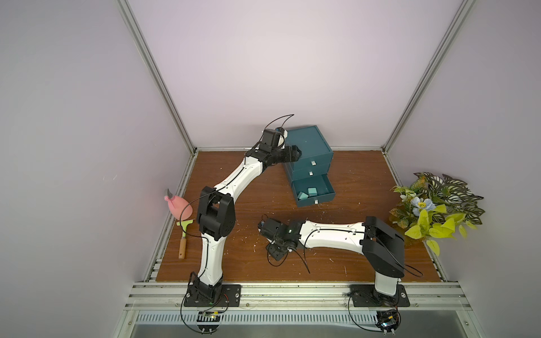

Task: Place the plugs into the drawer by color
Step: Pick up the plug from the center of the board, then place the plug in the drawer.

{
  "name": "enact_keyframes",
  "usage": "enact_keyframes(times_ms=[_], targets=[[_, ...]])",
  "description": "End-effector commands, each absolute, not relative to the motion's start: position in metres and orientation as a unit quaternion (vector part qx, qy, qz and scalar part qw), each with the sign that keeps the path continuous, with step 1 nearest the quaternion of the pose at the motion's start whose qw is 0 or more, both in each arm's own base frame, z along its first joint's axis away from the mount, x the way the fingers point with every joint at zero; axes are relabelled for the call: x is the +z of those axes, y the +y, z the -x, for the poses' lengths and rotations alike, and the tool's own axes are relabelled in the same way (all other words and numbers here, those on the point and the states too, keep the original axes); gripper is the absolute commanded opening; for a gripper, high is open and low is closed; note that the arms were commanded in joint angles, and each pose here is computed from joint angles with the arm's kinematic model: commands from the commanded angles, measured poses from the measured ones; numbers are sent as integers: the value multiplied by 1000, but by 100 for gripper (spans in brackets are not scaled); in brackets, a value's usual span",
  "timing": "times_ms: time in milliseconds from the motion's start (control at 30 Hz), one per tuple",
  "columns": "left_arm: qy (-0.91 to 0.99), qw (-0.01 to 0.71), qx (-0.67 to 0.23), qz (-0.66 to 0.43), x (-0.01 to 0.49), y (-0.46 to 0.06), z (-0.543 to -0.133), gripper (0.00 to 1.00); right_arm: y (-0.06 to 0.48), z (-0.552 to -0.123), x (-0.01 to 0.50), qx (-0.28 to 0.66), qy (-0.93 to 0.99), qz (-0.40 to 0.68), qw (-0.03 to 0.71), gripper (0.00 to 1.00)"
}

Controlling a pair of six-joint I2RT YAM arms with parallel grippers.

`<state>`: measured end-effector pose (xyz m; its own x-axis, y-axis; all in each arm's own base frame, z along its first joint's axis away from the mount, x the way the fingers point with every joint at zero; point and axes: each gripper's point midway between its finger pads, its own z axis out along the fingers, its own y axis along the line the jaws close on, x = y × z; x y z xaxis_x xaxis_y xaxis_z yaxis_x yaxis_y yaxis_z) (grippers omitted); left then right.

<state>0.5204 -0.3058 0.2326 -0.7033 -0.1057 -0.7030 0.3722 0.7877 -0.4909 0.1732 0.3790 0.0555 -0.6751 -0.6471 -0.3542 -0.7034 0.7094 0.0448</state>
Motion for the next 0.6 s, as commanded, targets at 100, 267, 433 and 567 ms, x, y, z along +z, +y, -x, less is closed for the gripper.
enact_keyframes(times_ms=[100,267,433,567], targets=[[890,356,-275,-77,212,-290,-516,87,286,-266,118,30,931,267,246,45],[886,368,-270,-81,225,-291,-522,87,221,-338,162,-23,931,193,310,45],[876,399,-257,-86,246,-287,-530,88,193,-390,189,-39,924,144,351,45],[867,427,-238,-91,262,-282,-539,89,177,-417,184,-59,925,128,352,45]])
